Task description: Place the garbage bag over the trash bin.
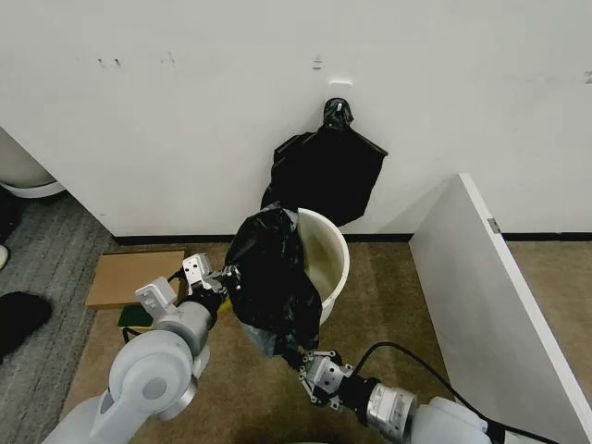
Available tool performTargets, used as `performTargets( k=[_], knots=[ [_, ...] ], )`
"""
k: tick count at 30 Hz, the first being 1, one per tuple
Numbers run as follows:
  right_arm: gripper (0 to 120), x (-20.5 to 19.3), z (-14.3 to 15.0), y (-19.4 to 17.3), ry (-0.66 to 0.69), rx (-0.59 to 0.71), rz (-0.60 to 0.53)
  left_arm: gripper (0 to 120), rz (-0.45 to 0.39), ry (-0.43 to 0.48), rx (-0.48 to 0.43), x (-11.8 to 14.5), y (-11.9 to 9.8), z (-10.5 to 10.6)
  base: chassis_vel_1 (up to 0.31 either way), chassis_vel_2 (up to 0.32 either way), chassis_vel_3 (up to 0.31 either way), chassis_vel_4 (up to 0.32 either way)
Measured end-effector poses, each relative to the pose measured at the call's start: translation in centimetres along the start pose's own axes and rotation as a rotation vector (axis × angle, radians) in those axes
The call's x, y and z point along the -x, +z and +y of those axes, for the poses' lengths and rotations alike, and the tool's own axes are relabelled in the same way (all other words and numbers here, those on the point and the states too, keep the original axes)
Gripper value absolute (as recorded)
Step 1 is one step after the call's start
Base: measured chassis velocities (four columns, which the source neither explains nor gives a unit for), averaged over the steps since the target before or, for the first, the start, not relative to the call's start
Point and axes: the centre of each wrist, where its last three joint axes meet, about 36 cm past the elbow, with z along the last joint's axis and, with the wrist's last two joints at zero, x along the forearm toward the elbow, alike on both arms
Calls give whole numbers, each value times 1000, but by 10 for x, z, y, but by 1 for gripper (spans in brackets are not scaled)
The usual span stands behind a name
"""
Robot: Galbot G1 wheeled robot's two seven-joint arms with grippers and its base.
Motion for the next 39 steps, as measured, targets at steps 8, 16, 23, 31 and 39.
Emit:
performTargets(
  k=[8,16,23,31,39],
  knots=[
    [0,-1,-2,-1,12,-12,-1,4,7,-22,-4,1,2,4,0,0,0,0],
    [13,-10,-3,-16,13,-11,-36,4,-52,-75,46,11,9,12,0,0,0,0],
    [48,-18,-4,-24,10,-10,-47,4,-93,-110,72,17,11,18,0,0,0,0],
    [74,-33,-4,-42,-22,-34,-67,4,-163,-172,94,29,11,28,0,0,0,0],
    [99,-37,-6,-53,-12,2,-133,4,-209,-197,126,31,11,31,0,0,0,0]
  ],
)
